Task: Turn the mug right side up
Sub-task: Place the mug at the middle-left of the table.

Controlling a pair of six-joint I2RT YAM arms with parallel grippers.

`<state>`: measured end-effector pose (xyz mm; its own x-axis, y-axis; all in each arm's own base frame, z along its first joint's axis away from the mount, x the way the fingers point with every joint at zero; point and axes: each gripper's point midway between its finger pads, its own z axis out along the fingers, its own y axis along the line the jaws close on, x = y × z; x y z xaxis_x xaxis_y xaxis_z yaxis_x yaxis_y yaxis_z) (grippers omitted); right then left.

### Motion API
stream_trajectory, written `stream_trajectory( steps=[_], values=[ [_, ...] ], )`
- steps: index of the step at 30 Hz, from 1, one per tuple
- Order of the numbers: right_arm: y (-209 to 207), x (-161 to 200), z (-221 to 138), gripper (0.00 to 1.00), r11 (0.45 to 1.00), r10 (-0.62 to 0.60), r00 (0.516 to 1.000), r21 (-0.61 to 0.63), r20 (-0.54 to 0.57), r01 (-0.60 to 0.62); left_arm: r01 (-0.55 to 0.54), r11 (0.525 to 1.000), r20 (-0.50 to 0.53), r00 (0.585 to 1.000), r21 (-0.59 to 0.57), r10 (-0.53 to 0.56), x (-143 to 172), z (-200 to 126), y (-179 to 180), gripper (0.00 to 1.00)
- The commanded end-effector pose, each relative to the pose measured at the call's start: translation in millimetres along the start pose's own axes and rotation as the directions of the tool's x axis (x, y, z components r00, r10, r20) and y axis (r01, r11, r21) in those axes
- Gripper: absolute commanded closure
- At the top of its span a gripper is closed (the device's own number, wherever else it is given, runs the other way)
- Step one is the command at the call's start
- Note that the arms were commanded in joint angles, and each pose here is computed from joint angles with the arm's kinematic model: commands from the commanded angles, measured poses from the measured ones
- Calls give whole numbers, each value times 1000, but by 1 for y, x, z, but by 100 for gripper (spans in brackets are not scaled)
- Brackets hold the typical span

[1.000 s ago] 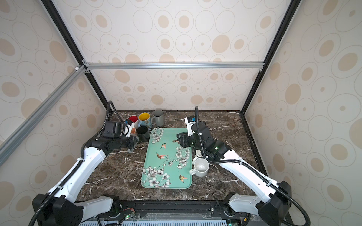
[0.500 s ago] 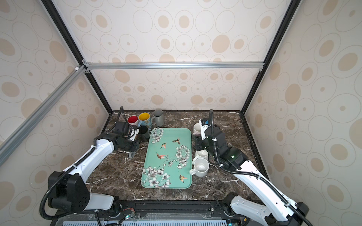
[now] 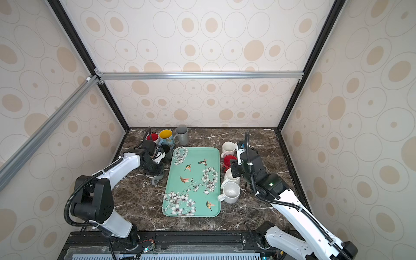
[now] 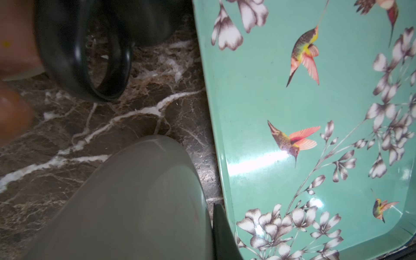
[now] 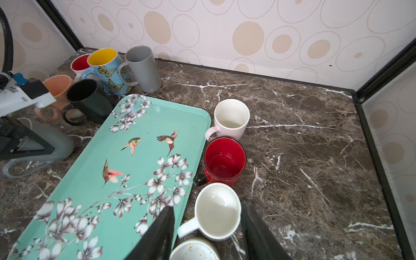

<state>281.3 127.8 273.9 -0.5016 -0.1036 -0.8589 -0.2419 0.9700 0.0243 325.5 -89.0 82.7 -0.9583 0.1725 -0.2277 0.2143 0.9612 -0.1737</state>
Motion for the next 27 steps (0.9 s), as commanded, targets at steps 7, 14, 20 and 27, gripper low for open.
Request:
stream_trajectory(
  steps=[7,14,20,27],
  values=[
    [-12,3,2,49,999,-5,1000,46,8,5,-43,999,-12,999,19,44,-11,2,-5,91],
    [-15,5,3,49,998,8,1000,54,13,-9,-56,998,-8,998,8,56,-15,2,-4,74],
    [-17,7,4,49,997,30,999,64,23,-32,-65,998,-2,998,3,65,-19,0,-4,66],
    [-20,9,5,49,996,39,999,76,27,-41,-80,997,23,997,-17,80,-30,-13,-3,61]
  ],
)
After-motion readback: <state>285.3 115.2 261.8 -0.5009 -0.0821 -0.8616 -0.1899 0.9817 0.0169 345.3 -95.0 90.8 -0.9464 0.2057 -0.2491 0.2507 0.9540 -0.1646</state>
